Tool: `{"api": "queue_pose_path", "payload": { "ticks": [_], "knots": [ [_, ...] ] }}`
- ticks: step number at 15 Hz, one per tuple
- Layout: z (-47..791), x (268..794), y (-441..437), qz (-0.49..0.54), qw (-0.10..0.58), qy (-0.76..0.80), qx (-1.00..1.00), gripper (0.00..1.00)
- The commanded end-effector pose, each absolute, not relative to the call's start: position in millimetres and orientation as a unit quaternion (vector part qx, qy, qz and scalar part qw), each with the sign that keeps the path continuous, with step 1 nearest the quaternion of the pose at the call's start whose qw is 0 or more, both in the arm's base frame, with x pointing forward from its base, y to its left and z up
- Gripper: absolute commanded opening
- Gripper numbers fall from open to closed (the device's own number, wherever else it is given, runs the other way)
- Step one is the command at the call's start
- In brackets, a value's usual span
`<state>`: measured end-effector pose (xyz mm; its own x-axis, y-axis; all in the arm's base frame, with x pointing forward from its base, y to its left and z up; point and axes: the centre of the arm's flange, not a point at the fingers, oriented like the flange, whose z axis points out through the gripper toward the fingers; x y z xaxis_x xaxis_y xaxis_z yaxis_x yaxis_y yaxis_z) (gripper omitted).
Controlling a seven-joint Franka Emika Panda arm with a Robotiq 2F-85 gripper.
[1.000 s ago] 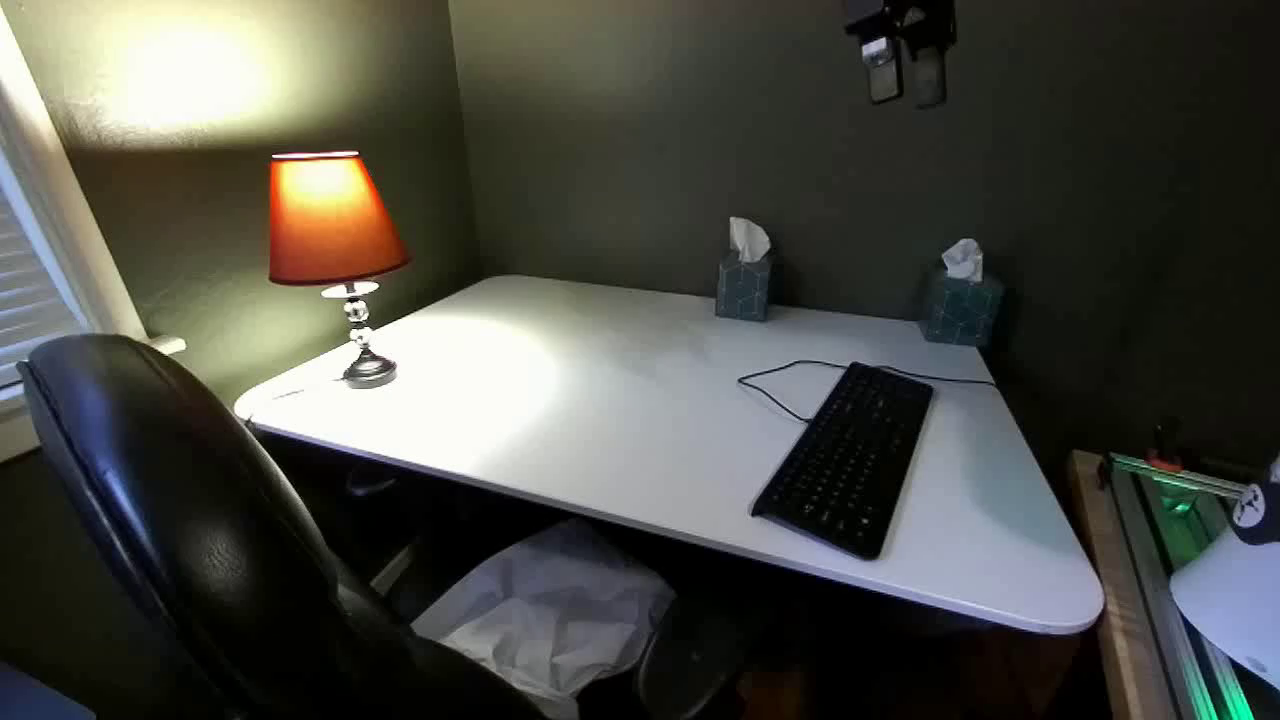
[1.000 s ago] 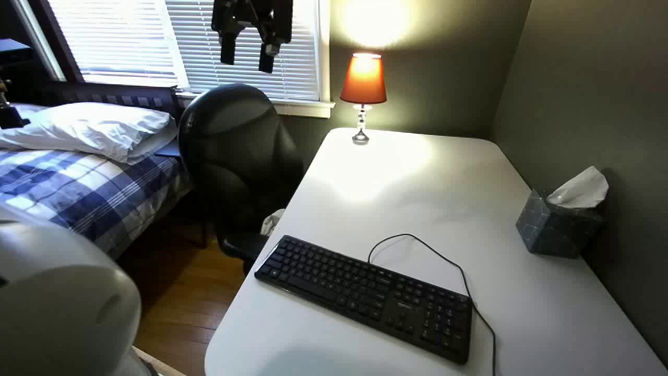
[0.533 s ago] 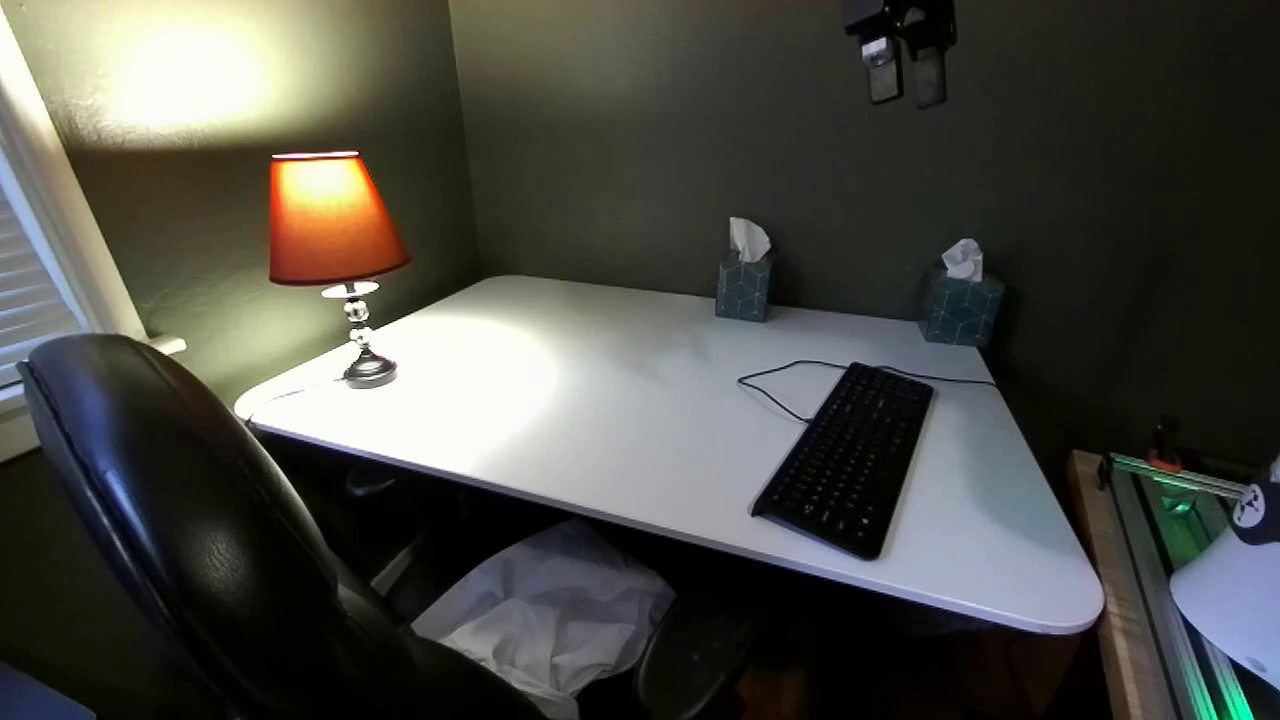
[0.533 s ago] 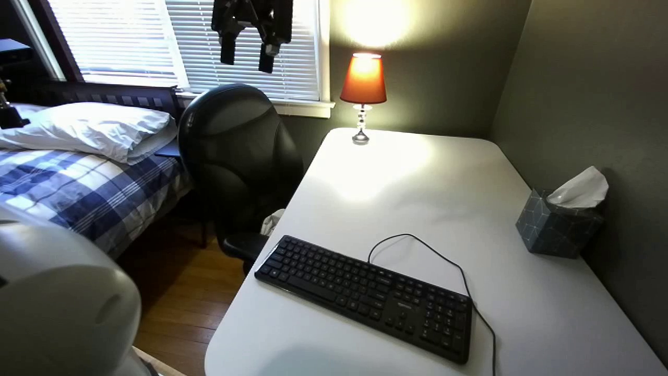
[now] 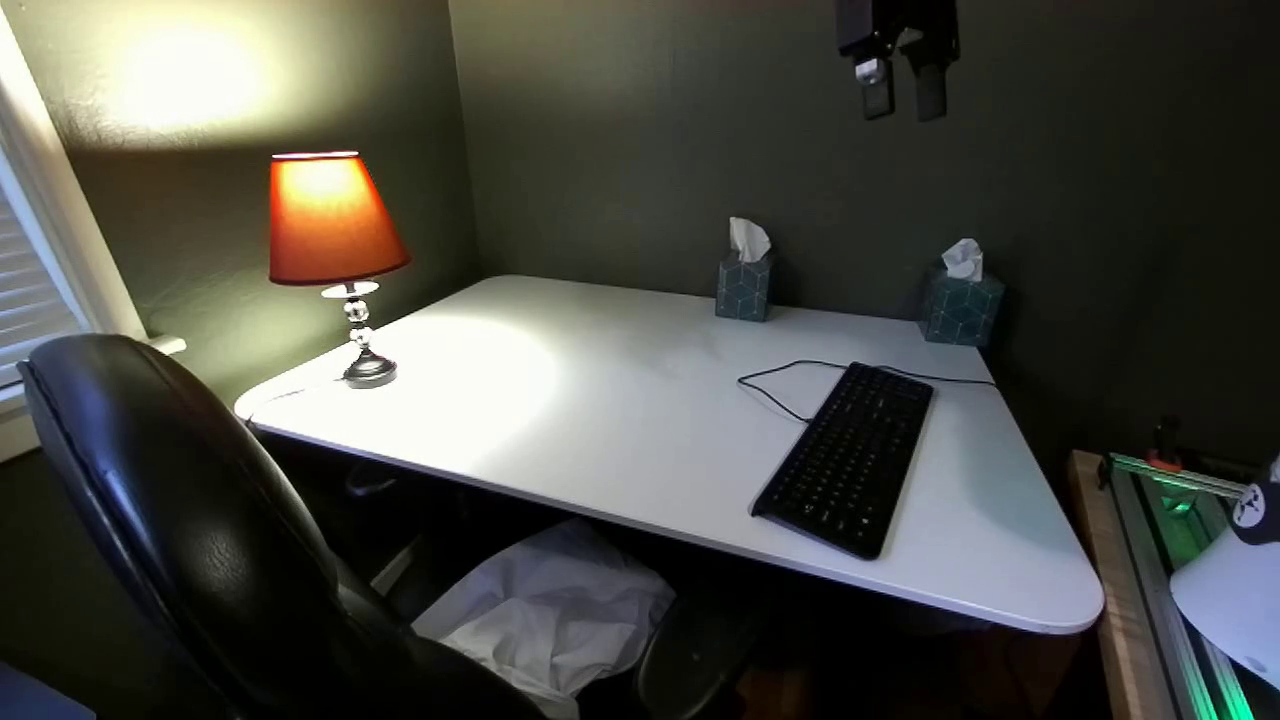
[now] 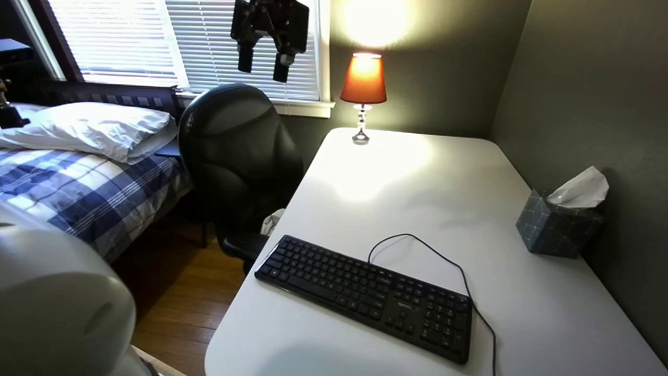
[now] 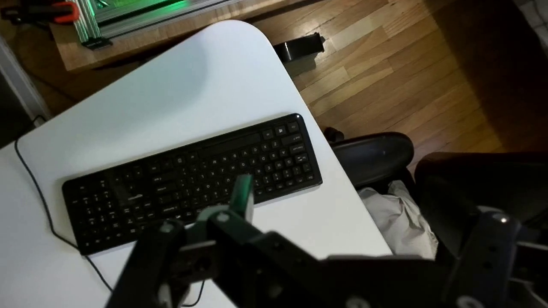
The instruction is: Press a button on the keyboard
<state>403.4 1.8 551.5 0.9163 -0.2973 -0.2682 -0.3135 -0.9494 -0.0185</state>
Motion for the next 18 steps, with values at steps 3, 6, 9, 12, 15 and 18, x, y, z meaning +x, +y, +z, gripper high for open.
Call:
{"api": "queue_pose_path", "payload": {
  "ticks": [3, 6, 9, 12, 15, 18],
  "knots": [
    [508.5, 389.1, -51.9, 0.079, 0.047, 0.204, -0.975, 1.0],
    [486.5, 383.9, -71.1, 0.047, 0.055, 0.211, -0.975, 1.0],
    [466.3, 381.7, -95.9, 0.026, 0.065, 0.225, -0.972, 1.0],
    [448.2, 379.7, -122.9, 0.022, 0.077, 0.275, -0.958, 1.0],
    [433.5, 377.8, -149.0, 0.028, 0.085, 0.348, -0.933, 1.0],
    [419.0, 371.8, -176.3, 0.033, 0.085, 0.422, -0.902, 1.0]
  ]
}}
